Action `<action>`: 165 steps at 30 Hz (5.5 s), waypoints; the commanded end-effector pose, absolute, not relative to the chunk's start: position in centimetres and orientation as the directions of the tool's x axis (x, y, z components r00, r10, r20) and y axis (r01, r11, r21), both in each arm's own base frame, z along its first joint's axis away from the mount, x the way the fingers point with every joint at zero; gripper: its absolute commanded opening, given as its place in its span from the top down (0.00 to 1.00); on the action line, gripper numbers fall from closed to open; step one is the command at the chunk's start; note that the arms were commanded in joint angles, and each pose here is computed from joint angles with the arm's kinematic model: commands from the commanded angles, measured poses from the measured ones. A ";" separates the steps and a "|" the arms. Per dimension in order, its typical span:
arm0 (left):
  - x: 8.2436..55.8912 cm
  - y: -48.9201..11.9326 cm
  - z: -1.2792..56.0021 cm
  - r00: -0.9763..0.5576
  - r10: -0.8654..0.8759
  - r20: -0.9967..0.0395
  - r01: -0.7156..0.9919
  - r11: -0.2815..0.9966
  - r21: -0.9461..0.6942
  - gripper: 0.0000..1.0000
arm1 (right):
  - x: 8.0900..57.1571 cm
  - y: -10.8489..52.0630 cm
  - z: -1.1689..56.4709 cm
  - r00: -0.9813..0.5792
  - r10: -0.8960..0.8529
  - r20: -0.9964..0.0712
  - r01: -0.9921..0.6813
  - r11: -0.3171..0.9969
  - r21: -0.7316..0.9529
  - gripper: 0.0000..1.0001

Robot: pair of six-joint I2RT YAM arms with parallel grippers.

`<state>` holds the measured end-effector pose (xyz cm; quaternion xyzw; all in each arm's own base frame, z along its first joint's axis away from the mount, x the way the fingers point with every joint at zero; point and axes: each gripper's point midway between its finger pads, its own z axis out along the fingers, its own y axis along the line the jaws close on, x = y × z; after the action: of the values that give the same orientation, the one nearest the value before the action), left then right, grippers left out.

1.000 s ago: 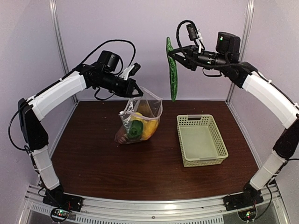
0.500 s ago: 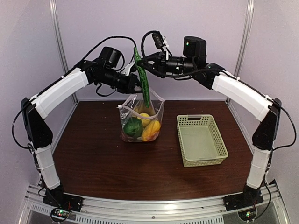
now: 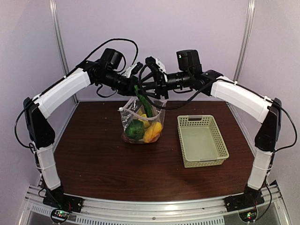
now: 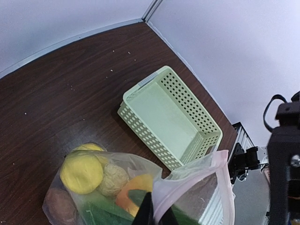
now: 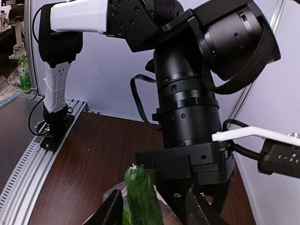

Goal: Place the food in the zip-top bag and seal the zipper
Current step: Place the fake vegetable in the zipper food storage bag, then adjust the fake vegetable in the zipper food storage bag.

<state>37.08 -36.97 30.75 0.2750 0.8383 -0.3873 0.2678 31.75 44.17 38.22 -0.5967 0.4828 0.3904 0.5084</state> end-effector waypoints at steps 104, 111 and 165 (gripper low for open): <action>32.4 -36.3 31.7 -0.634 0.317 -0.705 0.766 0.381 -0.517 0.95 | 24.4 44.8 25.7 0.320 -0.826 -0.464 -0.916 -0.143 -0.376 0.63; 32.5 -36.3 31.5 -0.636 0.316 -0.704 0.764 0.383 -0.518 0.95 | 23.9 45.0 24.1 0.356 -0.840 -0.410 -0.905 -0.200 -0.375 0.64; 31.8 -36.3 32.7 -0.632 0.295 -0.716 0.769 0.352 -0.534 0.95 | 26.9 43.4 33.0 0.335 -0.720 -0.608 -0.851 0.046 -0.523 1.00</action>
<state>31.81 -36.38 30.09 0.3326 0.8019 -0.4424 0.2248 26.98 42.63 32.89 -0.6907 0.5745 0.0481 0.4365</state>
